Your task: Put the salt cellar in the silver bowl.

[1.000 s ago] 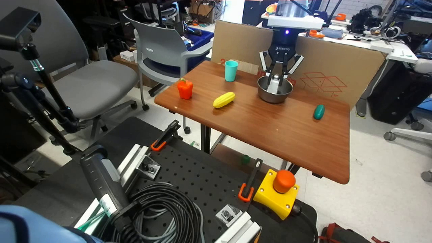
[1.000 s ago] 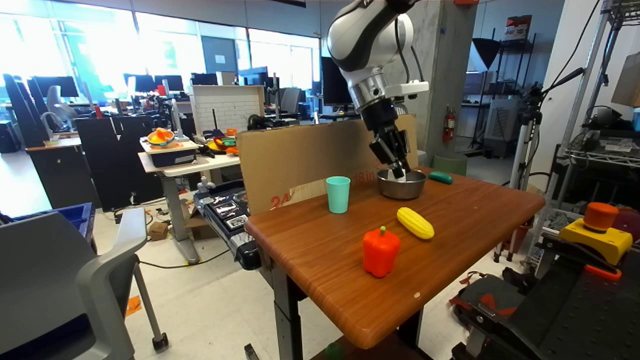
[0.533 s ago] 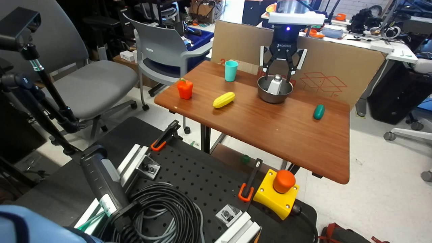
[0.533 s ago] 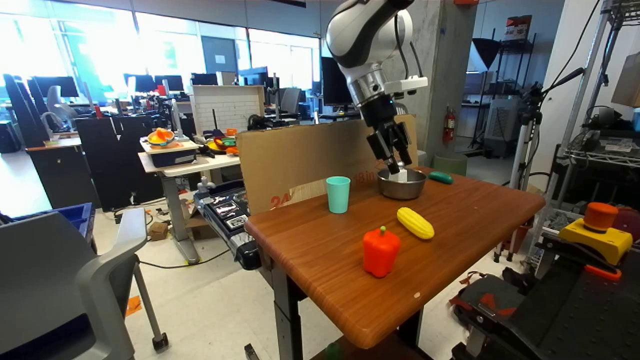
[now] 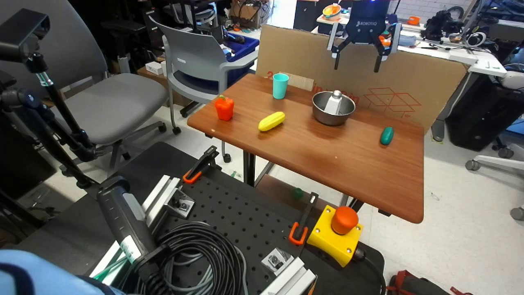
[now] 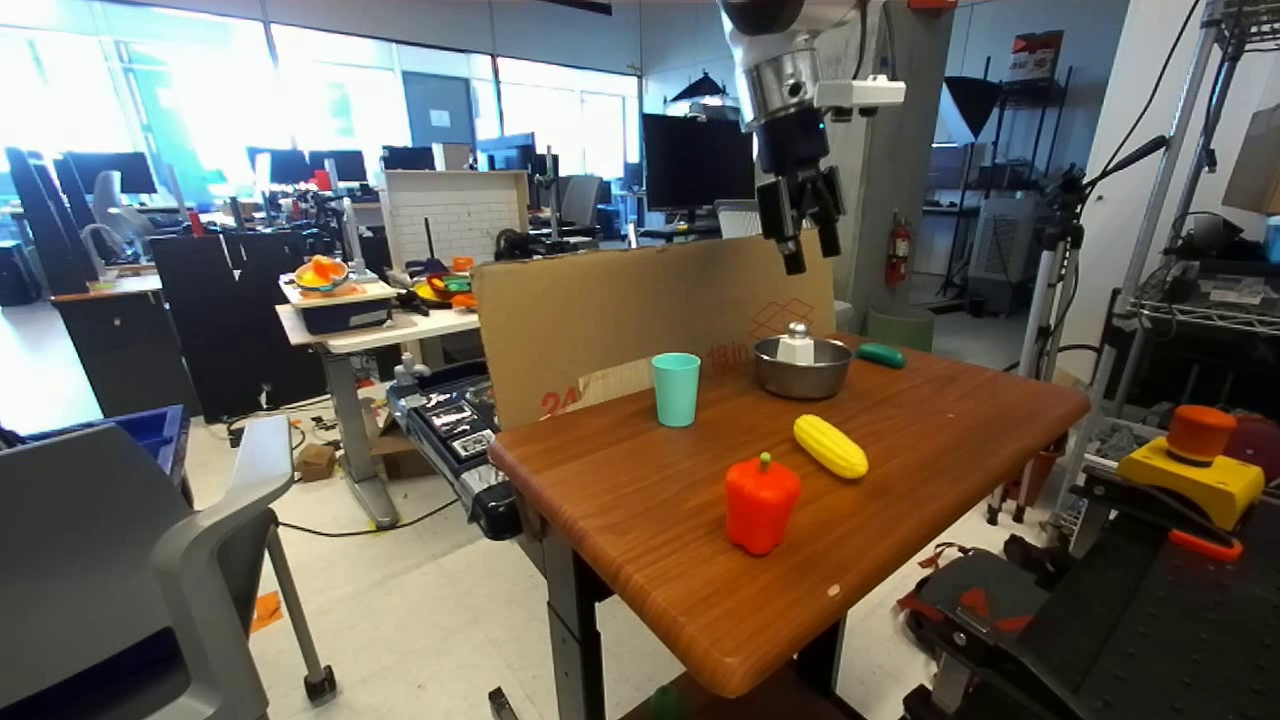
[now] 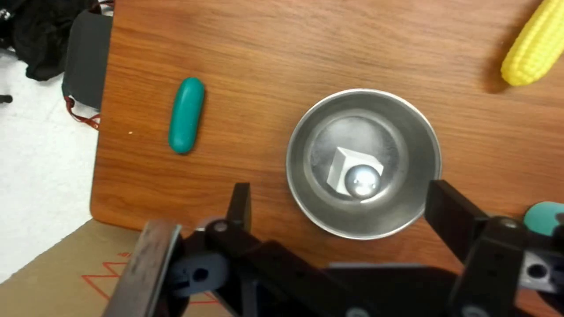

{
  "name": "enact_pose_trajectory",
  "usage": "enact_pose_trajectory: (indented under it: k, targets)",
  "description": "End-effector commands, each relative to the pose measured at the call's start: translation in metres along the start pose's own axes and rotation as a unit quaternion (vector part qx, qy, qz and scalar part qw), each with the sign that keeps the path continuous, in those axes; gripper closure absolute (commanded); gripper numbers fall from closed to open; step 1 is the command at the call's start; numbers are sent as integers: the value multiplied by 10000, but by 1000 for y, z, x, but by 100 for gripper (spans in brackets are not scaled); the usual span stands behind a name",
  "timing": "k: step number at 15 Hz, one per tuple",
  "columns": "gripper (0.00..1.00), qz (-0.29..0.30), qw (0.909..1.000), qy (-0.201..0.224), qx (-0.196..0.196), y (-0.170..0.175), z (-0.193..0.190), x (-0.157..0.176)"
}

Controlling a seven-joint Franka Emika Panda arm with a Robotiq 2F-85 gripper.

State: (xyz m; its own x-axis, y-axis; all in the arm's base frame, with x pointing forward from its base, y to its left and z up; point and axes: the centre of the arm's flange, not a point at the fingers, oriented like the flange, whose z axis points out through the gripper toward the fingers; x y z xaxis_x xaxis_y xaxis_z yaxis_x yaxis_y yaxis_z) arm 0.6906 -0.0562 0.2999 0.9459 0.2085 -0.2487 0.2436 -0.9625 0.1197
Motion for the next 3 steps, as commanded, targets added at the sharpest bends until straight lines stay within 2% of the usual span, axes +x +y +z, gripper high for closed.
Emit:
enact_pose_trajectory:
  k: [1, 3]
  targets:
    - [0, 52, 10000, 66, 11, 6, -4, -8]
    - [0, 91, 9999, 113, 39, 9, -6, -16]
